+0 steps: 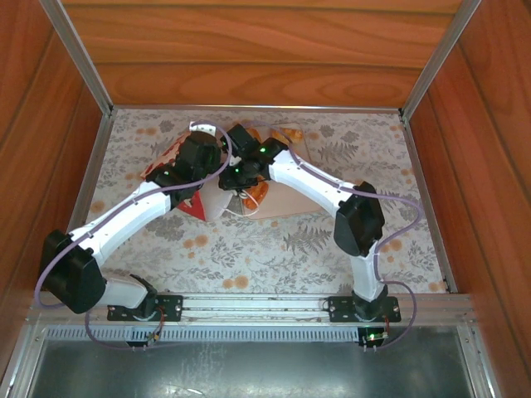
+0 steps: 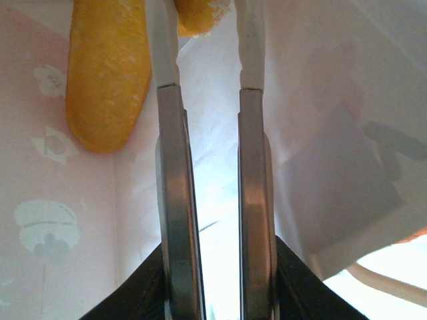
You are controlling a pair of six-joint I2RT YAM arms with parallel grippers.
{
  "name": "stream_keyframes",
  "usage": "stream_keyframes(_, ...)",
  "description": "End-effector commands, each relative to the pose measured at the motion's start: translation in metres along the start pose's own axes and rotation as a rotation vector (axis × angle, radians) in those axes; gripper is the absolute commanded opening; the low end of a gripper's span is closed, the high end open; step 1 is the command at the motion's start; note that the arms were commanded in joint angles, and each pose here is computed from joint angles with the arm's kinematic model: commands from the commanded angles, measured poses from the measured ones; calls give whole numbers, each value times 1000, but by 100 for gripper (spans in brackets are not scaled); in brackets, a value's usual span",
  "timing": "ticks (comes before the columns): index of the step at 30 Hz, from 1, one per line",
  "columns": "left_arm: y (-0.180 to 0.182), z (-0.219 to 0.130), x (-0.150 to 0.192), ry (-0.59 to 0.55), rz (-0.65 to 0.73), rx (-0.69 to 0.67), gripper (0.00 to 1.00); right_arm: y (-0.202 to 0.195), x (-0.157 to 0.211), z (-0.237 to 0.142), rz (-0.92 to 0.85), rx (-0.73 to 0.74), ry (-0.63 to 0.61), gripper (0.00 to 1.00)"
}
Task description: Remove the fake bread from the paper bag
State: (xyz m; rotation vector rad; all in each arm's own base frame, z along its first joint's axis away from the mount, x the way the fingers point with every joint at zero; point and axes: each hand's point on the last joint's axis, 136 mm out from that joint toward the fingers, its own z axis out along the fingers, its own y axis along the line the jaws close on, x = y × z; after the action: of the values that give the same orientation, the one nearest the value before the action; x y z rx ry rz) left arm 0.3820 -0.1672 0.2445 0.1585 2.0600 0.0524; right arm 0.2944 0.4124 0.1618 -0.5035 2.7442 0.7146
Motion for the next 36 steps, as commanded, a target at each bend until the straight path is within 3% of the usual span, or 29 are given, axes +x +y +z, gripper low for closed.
stream_keyframes(1, 11, 3, -5, 4, -20, -61, 0, 13, -2, -28, -50, -30, -47, 5)
stream_keyframes(17, 38, 8, -15, 11, -83, -142, 0, -12, 46, -78, -66, 20, -14, 5)
stream_keyframes(26, 45, 19, -13, 36, -100, -163, 0, -17, 67, -141, -102, -17, -131, 5)
stream_keyframes(36, 53, 21, -10, 44, -122, -178, 0, -73, 96, -220, -19, 176, -300, 6)
